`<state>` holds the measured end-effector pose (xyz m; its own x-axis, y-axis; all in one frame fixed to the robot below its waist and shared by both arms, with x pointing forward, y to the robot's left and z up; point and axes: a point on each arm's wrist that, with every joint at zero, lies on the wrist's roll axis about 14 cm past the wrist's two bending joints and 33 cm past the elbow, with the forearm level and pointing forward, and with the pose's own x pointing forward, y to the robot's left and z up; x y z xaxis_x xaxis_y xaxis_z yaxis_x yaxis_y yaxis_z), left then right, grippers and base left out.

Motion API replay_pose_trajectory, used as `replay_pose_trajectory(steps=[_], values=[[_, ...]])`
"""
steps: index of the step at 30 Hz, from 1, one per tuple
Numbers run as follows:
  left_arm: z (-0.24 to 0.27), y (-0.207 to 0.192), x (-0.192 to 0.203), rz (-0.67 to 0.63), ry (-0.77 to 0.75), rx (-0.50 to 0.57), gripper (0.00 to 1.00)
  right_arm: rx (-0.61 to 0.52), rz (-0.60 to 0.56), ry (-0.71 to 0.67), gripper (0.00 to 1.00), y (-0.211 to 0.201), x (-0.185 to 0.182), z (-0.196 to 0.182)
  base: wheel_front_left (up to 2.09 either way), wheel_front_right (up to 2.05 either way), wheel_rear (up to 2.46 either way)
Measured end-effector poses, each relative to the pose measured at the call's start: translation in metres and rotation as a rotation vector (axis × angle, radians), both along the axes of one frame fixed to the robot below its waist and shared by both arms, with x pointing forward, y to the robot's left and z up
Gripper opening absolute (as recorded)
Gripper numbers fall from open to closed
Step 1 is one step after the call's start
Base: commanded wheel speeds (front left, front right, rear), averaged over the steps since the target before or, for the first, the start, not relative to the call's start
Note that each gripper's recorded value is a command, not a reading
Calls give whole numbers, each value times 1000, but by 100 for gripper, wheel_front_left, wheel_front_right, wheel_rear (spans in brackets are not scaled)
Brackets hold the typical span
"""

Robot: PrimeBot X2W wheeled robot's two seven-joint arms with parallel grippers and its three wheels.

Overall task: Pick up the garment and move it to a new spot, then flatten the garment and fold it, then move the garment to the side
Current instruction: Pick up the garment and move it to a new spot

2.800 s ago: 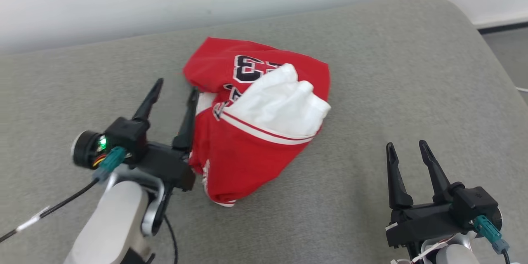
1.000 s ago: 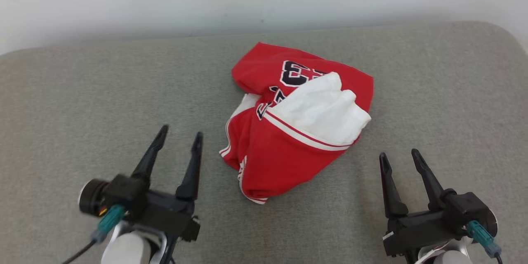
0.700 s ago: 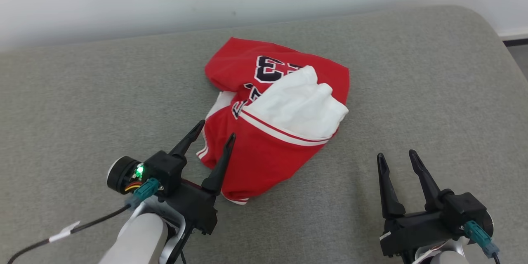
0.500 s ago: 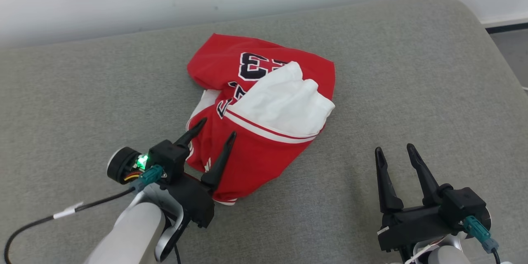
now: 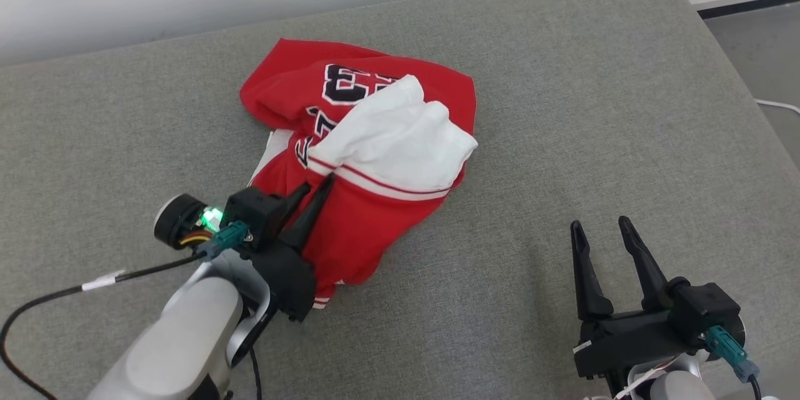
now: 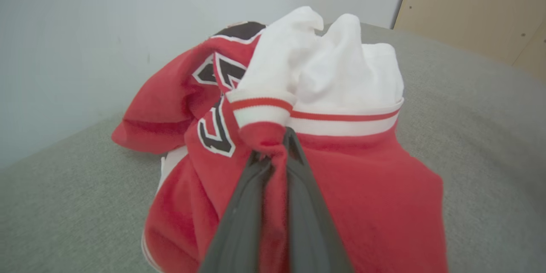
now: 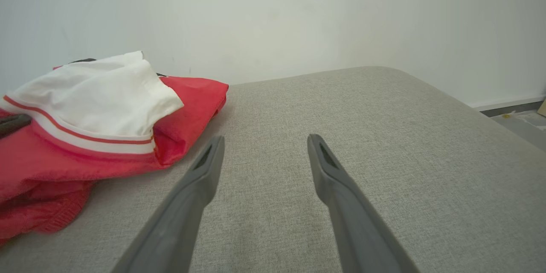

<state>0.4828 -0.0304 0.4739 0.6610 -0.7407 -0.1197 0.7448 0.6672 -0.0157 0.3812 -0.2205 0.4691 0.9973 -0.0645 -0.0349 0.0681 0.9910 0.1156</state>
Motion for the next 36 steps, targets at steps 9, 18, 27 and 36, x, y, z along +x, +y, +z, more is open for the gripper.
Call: replay_pose_trajectory(steps=[9, 18, 27, 36], values=[[96, -26, 15, -80, -241, -27, 0, 24, 15, -26, 100, 7, 1, 8, 0, 0, 0], [235, -56, 20, -165, -521, -75, 0, 64, 13, -38, 100, 9, -4, 11, 0, 0, 0], [317, -71, 16, -197, -661, -134, 0, 78, -15, -33, 100, 1, -11, 10, 0, 0, 0], [300, -65, 33, -174, -631, -124, 0, 78, -28, -27, 100, -3, -10, 7, 0, 0, 0]])
